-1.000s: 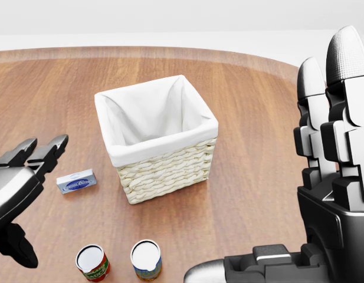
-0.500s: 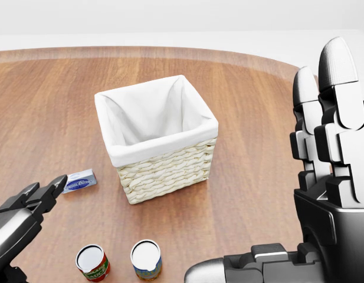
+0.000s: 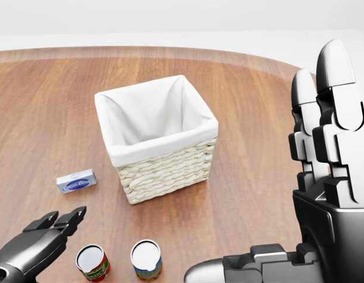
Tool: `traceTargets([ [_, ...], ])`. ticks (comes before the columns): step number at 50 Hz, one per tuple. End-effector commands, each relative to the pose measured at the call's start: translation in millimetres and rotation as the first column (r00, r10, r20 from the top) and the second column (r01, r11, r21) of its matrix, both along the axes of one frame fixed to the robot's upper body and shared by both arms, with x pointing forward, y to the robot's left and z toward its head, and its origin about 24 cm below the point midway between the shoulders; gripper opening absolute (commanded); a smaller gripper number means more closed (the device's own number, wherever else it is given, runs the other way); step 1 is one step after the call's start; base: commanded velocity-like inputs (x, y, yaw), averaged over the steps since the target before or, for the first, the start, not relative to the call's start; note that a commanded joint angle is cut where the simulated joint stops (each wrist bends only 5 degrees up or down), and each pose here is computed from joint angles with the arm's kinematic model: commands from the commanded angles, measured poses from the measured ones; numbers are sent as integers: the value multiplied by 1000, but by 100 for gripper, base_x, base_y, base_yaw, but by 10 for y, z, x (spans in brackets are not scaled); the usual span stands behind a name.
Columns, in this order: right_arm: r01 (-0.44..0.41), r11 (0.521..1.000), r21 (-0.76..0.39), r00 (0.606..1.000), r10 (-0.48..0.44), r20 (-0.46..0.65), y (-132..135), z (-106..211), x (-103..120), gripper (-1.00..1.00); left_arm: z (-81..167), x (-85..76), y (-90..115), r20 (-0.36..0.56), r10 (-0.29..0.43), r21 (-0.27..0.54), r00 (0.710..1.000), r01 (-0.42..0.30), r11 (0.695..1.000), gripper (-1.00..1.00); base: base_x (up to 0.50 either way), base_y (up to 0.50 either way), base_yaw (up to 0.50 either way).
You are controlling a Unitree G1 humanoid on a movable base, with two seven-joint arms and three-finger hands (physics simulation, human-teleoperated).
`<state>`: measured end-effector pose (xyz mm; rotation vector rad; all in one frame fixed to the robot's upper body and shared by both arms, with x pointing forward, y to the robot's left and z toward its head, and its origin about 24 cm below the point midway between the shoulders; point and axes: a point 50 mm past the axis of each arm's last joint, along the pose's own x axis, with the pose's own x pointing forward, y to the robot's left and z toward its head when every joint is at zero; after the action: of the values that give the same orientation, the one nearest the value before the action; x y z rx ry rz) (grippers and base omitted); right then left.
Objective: Pick up the tomato sauce, and put it in the basket.
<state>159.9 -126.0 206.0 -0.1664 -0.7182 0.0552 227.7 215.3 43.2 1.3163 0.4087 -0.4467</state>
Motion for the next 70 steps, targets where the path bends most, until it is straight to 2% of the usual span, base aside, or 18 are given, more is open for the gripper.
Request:
traceTargets([
  [1, 0, 1000, -2, 1000, 0, 13, -3, 22, -13, 100, -78, 73, -180, -35, -66, 39, 997, 67, 997, 100, 0, 0, 0],
  [15, 3, 1000, -1, 1000, -3, -6, -10, -10, 14, 100, -91, 135, -266, -43, -102, 62, 994, 105, 993, 100, 0, 0, 0],
  [33, 4, 1000, 2, 1000, -4, -11, -14, -18, 7, 100, -74, 120, -353, -31, -128, 56, 991, 129, 990, 100, 0, 0, 0],
  [47, 4, 1000, 5, 1000, -4, -22, -15, -35, 6, 100, -313, 43, -318, -131, -115, 104, 985, 129, 986, 100, 0, 0, 0],
  [54, 5, 1000, 7, 999, -4, -44, -17, -73, 27, 100, -397, 51, -322, -128, -116, 141, 985, 134, 981, 100, 0, 0, 0],
  [70, 1, 1000, 8, 998, -1, -60, -12, -102, 43, 100, -366, 112, -365, -109, -131, 149, 985, 146, 978, 100, 0, 0, 0],
])
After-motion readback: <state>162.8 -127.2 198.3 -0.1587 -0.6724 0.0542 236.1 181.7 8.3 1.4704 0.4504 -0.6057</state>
